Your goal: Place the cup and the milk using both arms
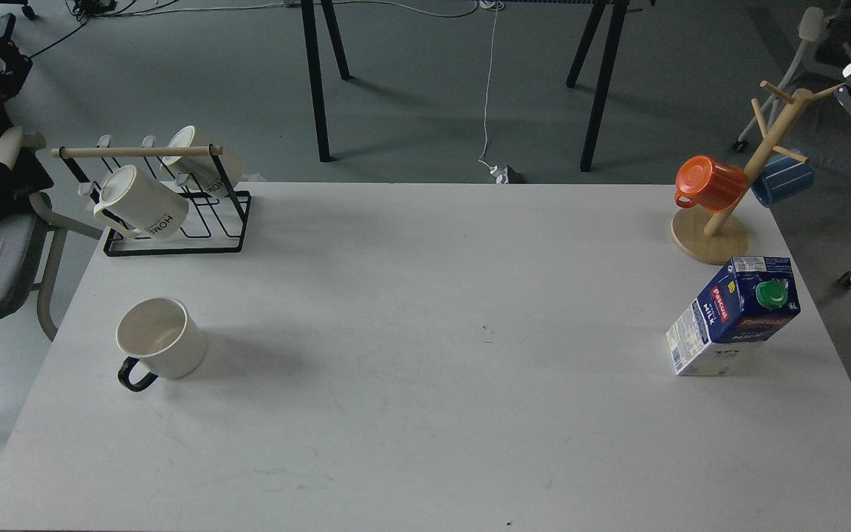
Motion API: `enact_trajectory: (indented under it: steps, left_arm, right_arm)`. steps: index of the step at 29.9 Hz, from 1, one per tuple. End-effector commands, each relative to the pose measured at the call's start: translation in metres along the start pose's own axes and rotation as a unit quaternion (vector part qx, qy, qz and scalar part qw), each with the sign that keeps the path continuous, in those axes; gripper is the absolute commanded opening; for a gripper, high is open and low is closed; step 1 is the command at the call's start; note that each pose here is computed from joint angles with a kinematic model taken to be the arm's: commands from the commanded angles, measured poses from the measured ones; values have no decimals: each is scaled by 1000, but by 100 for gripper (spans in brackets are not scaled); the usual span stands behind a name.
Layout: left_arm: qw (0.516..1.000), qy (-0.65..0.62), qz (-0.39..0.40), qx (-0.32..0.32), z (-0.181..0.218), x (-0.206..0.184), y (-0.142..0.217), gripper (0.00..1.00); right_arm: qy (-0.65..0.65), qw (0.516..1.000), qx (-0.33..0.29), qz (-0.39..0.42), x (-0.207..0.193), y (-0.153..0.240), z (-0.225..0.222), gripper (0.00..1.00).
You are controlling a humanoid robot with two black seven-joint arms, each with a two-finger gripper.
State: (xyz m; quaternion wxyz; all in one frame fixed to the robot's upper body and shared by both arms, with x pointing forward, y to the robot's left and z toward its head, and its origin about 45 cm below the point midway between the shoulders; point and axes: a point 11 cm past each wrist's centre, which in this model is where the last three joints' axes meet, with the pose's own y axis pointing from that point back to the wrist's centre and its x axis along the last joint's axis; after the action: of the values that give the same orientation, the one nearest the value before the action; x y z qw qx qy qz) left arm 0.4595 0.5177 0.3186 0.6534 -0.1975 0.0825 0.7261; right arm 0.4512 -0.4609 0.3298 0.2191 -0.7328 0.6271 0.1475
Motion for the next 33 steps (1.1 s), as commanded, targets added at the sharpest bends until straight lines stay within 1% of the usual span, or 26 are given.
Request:
enact_trajectory:
  steps: [1,5,12,17,21,23,27,30,33]
  left_arm:
    - [1000,-1,2,0,0,2,1,100]
    - [1000,-2,2,5,0,2,1,100]
    - [1000,-6,15,-11,12,11,2,100]
    - [1000,-4,11,-15,14,6,-1,100]
    - [999,-18,14,-27,25,12,1,100]
    - [999,-44,14,-24,35,17,3,100]
    - [995,-97,13,-33,70,24,4,100]
    - [990,-141,12,-21,81,29,7,100]
    - [983,-186,-9,-1,82,19,3,100]
  right_arm:
    - [-1,1000,1,-1,-1,0,0,99]
    - [-5,1000,1,-4,-3,-2,2,99]
    - [-5,1000,3,-4,-3,-2,1,99]
    - [-12,1000,16,-9,-7,-5,-7,99]
    - [-18,999,30,-14,-10,-6,-15,99]
    - [-18,999,32,-14,-10,-6,-17,99]
    - [-19,999,31,-17,-13,-6,-17,99]
    - [-19,999,30,-17,-12,-5,-16,99]
    - [-19,999,30,-17,-12,-5,-16,99]
